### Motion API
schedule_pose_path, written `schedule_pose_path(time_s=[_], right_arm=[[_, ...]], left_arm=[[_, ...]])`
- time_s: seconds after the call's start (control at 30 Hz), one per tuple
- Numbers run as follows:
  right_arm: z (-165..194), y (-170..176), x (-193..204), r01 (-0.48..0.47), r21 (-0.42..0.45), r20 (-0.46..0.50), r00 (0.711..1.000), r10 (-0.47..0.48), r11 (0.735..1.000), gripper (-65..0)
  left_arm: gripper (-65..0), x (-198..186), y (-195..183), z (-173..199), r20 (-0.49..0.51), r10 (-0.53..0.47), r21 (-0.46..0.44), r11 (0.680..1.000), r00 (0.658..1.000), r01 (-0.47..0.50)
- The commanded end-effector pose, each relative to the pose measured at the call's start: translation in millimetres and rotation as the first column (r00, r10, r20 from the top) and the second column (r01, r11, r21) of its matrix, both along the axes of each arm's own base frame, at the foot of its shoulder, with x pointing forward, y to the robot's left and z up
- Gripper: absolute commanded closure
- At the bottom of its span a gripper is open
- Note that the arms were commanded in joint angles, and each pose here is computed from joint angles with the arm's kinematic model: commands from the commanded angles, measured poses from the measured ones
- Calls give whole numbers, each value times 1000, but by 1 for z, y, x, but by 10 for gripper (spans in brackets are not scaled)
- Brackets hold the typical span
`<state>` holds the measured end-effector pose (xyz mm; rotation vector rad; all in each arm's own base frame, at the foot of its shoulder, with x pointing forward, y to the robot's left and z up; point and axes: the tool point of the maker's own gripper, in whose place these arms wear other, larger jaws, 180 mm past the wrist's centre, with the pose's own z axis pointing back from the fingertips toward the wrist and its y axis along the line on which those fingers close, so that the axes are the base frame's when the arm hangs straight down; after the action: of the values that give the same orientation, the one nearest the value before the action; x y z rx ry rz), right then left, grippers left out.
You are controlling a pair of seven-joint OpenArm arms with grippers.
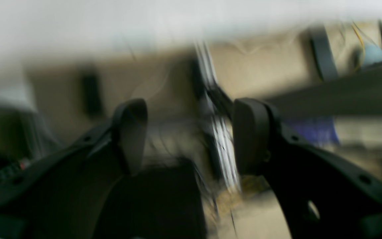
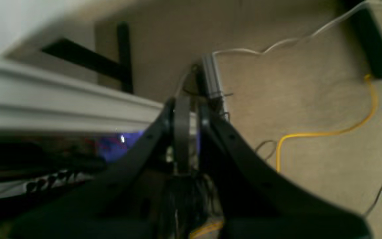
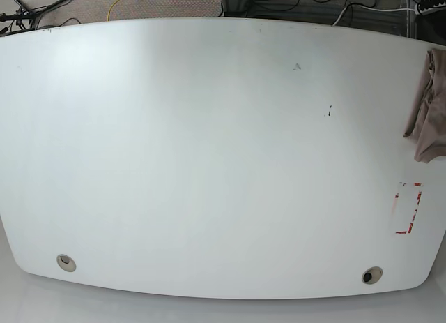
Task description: Fold the T-shirt properly
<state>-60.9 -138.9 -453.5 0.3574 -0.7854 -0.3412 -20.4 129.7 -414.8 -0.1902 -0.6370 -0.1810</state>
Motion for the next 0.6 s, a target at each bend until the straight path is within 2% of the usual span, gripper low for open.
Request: schedule_pose_path(time_s=[0.0, 0.13, 0.3, 0.47, 0.57], right_arm=[[-17, -2, -15, 17, 22, -12, 1000, -17, 1000, -35], [-46, -6, -32, 31, -1, -95, 995, -31, 1000, -35], [-75, -8, -28, 47, -4, -138, 989, -47, 999, -35], [-97, -14, -14, 48, -13, -164, 985, -49, 999, -35], [-114, -18, -15, 26, -12, -228, 973, -28, 1000, -35]], left_arm=[[-372, -47, -4, -35, -143, 10, -21, 1000, 990, -13], [-372, -72, 2, -77, -246, 25, -8, 1000, 969, -28], [-372, -87, 9, -129, -351, 48, 6, 999, 935, -49], [-372, -82, 13, -172, -427, 58, 18, 998, 902, -56], [-372, -75, 25, -195, -488, 75, 48, 997, 870, -59]])
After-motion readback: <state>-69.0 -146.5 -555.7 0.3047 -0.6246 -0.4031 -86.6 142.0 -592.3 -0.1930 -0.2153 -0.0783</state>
